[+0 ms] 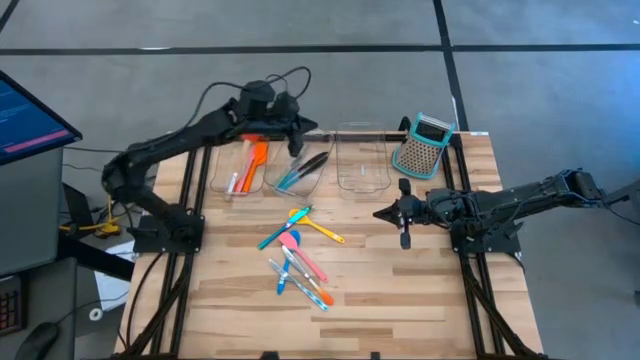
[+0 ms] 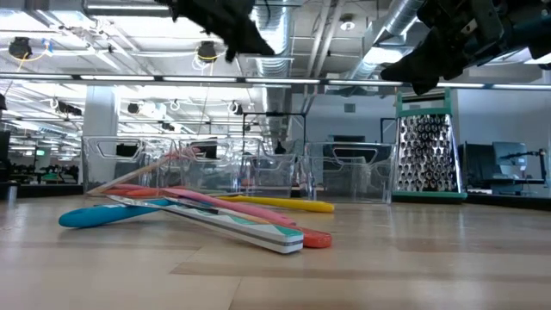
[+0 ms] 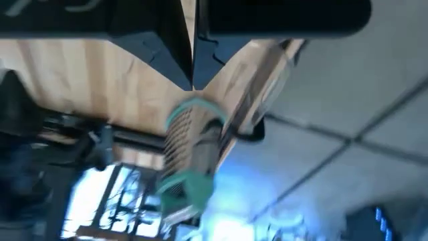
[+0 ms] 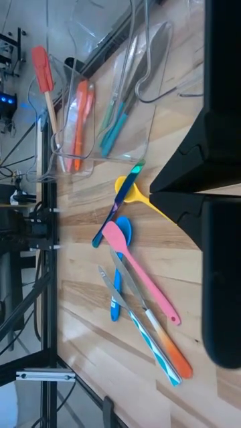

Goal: Pick & Place Kitchen Items
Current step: Put the pink spatula into the left transparent bin

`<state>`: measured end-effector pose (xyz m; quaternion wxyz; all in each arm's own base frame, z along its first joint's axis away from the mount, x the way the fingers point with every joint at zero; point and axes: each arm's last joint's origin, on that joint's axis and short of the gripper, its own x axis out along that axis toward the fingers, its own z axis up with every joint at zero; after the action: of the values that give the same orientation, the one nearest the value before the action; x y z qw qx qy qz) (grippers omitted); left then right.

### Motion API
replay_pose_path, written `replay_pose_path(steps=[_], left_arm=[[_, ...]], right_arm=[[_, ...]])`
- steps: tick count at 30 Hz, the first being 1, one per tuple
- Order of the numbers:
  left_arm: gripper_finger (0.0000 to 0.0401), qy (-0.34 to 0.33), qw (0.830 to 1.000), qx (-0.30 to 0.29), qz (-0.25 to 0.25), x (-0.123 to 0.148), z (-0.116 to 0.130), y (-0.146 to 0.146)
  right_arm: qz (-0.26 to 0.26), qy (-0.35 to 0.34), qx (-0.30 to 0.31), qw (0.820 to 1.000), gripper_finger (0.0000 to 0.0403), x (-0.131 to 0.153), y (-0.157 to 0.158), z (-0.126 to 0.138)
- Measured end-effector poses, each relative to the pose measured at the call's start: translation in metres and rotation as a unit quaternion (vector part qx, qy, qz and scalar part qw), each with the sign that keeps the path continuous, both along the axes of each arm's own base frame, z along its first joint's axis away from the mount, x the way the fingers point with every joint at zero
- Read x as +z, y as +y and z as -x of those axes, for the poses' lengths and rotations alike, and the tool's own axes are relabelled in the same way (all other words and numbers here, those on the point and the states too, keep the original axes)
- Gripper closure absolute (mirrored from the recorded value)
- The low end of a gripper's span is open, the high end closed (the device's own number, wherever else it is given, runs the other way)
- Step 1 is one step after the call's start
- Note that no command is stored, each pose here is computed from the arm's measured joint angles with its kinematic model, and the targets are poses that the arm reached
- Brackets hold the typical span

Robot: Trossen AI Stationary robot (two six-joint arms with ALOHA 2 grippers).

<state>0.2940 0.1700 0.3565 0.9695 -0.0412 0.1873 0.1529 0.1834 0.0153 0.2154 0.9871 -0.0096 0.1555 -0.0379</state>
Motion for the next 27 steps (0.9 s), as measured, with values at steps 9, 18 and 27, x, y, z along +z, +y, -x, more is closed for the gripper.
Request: replay_pose_path(steps=[9, 18, 27], left_arm=[[0.0400, -0.035, 0.993, -0.080, -0.083, 0.022, 0.042, -0.066], [0.0400, -0.086, 0.981, -0.133, -0.109, -0.017, 0.096, -0.115], [0.0400, -0.107, 0.979, -0.157, -0.077, -0.053, 0.125, -0.137]], right_arm=[[0.000, 0.000, 0.005, 1.000, 0.0403, 0.000, 0.002, 0.000], [0.004, -0.010, 0.011, 1.000, 0.0403, 0.002, 0.004, 0.000], [0.001, -0.030, 0.011, 0.999, 0.0403, 0.006, 0.004, -0.001]])
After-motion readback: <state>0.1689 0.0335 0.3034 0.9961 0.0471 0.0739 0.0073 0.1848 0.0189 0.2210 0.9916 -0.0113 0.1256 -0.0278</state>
